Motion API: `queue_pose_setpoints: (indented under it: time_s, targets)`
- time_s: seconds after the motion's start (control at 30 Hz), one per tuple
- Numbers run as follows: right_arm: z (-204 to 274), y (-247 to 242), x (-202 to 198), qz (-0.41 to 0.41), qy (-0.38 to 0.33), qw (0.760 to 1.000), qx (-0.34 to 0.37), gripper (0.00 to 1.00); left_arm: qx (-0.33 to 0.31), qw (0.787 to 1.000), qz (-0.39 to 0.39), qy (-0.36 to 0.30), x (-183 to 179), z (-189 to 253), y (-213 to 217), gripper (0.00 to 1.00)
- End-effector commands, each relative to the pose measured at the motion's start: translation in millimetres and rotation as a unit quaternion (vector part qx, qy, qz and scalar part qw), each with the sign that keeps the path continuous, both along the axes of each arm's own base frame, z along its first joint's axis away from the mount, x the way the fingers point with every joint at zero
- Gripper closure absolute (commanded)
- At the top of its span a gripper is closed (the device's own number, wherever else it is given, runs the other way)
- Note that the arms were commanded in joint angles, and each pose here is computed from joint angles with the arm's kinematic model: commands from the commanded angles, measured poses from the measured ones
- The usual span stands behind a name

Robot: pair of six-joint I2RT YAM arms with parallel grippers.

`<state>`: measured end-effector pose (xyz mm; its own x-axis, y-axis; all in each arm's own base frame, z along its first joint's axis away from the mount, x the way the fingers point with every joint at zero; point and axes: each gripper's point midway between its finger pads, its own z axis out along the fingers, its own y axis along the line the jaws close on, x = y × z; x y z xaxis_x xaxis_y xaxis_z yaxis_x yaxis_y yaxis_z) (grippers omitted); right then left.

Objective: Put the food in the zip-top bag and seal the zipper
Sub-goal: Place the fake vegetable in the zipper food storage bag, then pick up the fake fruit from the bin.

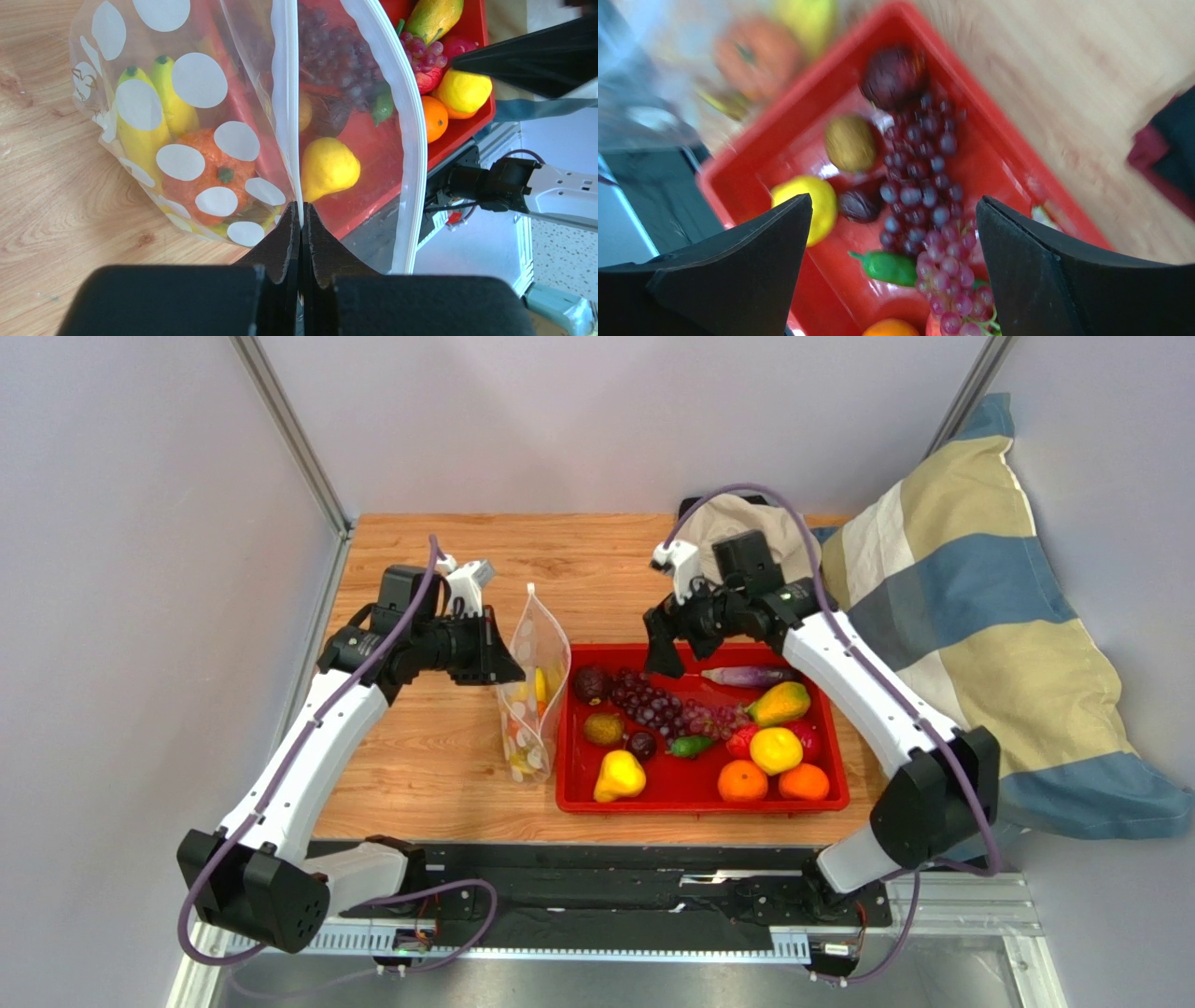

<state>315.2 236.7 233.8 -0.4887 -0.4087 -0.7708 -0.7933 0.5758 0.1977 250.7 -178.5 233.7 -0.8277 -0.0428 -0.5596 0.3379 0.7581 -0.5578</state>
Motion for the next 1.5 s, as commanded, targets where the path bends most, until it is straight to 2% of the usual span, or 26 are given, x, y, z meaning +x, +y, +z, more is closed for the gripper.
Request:
queue_pose_setpoints:
  time_s: [0.0,0.27,0.6,0.67,0.77,0.8,0.87,0.9,0.97,1.1,1.3,1.43,1.47]
  targets:
    - [-76,-22,2,0.004,0.027,0.993,-0.114,0.09,-0.007,1.000,-0.005,-0.006,3,2,-4,1.00]
    - [-142,-4,27,0.022,0.023,0.988,-0.154,0.07,0.002,1.000,-0.004,0.003,4,-7,-3,1.00]
    - [-190,15,27,0.041,0.050,0.983,-0.174,0.09,0.014,1.000,-0.004,0.000,7,-11,0,1.00]
    - [-191,17,23,0.048,0.057,0.983,-0.167,0.14,0.015,1.000,-0.003,0.001,6,-12,1,1.00]
    - [-184,20,16,0.054,0.065,0.985,-0.153,0.46,0.015,1.000,-0.003,0.000,5,-13,1,1.00]
    - [-174,21,16,0.052,0.059,0.986,-0.146,0.59,0.014,1.000,-0.004,0.000,4,-12,1,1.00]
    - [-159,22,14,0.053,0.057,0.988,-0.135,0.72,0.015,1.000,-0.004,-0.001,4,-11,1,1.00]
    - [-143,21,16,0.043,0.049,0.990,-0.123,0.84,0.015,1.000,-0.005,-0.002,4,-11,1,1.00]
    - [-126,19,14,0.038,0.049,0.992,-0.112,0.98,0.016,1.000,-0.002,-0.003,4,-9,2,1.00]
    - [-76,15,19,0.010,0.030,0.997,-0.075,1.00,0.012,1.000,-0.006,-0.005,3,-5,1,1.00]
    - [12,18,11,-0.007,-0.020,1.000,0.021,1.00,0.011,1.000,-0.006,-0.004,2,-5,1,1.00]
    - [92,33,9,-0.010,-0.079,0.989,0.125,1.00,0.006,1.000,-0.007,-0.002,2,-4,-1,1.00]
    - [111,37,4,-0.021,-0.073,0.984,0.160,1.00,0.005,1.000,-0.007,-0.002,2,-4,-1,1.00]
